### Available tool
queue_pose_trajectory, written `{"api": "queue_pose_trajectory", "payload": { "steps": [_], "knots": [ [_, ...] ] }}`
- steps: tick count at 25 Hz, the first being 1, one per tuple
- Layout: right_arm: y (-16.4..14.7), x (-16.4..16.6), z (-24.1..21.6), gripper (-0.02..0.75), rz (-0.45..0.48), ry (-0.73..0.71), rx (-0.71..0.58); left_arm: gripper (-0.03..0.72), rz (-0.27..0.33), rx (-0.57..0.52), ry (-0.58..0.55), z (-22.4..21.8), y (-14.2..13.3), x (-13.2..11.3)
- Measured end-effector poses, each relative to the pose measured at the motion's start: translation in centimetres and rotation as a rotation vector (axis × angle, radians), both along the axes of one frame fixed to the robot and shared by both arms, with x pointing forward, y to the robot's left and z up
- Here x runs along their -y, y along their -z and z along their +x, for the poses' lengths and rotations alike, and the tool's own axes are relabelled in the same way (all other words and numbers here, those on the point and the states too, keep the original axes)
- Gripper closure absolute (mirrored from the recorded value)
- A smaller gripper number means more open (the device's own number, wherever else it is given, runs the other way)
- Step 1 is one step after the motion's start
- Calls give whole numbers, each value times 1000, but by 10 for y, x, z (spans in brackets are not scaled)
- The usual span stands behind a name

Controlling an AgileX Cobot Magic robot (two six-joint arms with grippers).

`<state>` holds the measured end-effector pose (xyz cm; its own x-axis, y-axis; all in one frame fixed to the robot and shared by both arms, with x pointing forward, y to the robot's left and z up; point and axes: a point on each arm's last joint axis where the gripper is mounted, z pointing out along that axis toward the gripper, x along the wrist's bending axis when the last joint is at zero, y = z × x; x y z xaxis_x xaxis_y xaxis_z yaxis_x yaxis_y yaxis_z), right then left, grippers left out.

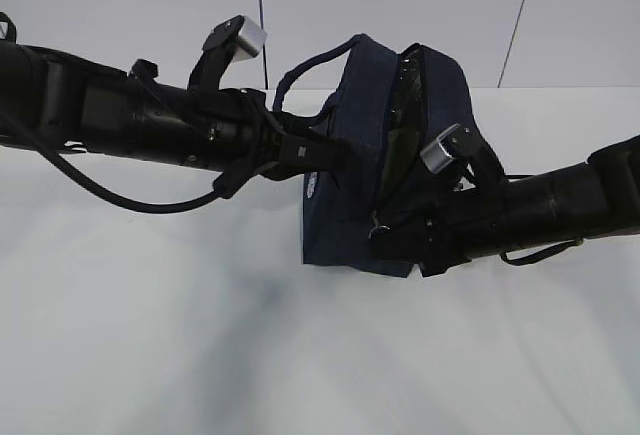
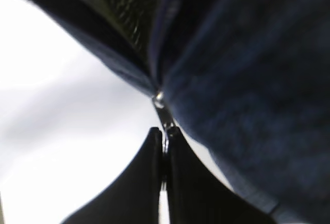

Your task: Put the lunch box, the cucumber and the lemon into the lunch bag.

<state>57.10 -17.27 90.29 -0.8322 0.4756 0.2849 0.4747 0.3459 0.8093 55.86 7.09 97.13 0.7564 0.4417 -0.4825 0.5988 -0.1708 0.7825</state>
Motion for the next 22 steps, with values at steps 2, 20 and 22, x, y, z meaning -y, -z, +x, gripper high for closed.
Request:
{"api": "queue_pose_trajectory", "payload": {
  "steps": [2, 20, 22],
  "knots": [
    [-2, 1, -3, 738, -15, -10, -34, 697, 0, 0, 0, 0, 0, 0],
    [-34, 4, -14, 738, -39, 43, -168, 697, 0, 1, 1, 0, 0, 0],
    [-39, 4, -15, 738, -44, 39, -158, 697, 0, 1, 1, 0, 0, 0]
  ]
}}
